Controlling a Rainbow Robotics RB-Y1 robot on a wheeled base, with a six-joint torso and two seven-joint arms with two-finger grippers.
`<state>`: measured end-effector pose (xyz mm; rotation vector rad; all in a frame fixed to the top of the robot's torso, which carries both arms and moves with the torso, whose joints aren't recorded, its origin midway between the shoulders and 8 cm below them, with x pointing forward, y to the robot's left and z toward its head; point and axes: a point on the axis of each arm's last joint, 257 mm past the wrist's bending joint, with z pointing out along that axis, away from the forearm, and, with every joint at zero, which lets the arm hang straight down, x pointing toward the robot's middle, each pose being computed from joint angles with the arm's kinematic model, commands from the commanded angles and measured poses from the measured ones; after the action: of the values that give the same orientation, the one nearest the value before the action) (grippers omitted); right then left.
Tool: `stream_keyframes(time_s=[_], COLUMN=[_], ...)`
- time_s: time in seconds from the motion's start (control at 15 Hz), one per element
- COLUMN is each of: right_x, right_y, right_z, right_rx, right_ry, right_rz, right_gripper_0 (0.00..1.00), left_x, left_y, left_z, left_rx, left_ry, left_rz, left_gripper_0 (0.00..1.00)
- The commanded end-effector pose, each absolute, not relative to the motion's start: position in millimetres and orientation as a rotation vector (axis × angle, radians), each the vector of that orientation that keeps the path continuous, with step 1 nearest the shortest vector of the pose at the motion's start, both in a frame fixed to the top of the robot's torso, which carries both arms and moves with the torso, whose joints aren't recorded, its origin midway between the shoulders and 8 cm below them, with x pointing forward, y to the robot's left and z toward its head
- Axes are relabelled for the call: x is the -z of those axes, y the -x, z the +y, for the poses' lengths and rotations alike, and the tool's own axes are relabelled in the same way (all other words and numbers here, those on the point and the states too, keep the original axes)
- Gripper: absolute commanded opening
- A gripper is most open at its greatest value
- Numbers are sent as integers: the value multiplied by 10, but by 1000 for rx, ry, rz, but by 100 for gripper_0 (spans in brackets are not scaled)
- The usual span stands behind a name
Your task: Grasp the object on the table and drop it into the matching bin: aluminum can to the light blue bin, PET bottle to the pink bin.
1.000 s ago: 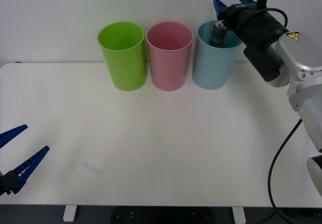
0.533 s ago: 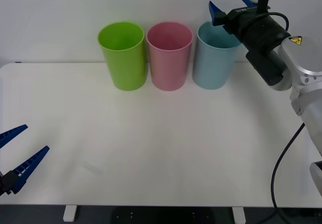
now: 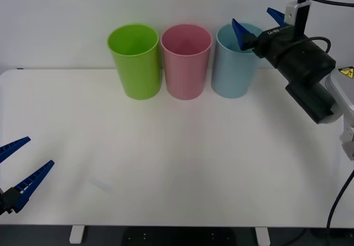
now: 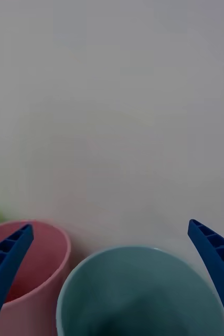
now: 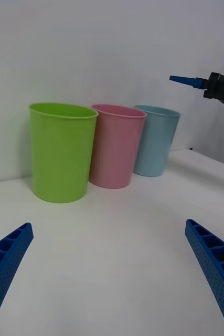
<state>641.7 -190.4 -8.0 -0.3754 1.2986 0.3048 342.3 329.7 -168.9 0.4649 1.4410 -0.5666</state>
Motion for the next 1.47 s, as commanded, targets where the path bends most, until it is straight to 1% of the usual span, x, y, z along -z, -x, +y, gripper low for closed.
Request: stream_keyframes(time_s=[0.07, 0.6, 0.8, 0.93, 1.27, 1.47], right_x=[219, 751, 993, 1115, 1398, 1545], right_y=[-6129, -5239, -4965, -4767, -4238, -4020], right_z=[-1950, -2180, -2247, -2280, -2369, -2413], right_rx=[-329, -354, -315, -310, -371, -407], right_ry=[441, 656, 781, 843, 923, 949], right_rz=[1300, 1322, 1305, 1295, 1329, 1356], right_gripper_0=[100, 100, 100, 100, 100, 100], left_x=[1689, 1689, 1689, 1689, 1689, 1689], left_y=[-3423, -3423, -3423, -3423, -3423, -3423], left_z=[3297, 3297, 3297, 3297, 3297, 3297], left_rx=[567, 567, 567, 567, 567, 567], left_ry=[-465, -465, -465, -465, -465, -465], left_rz=[1441, 1441, 1441, 1441, 1441, 1441], left_gripper_0=[100, 100, 100, 100, 100, 100])
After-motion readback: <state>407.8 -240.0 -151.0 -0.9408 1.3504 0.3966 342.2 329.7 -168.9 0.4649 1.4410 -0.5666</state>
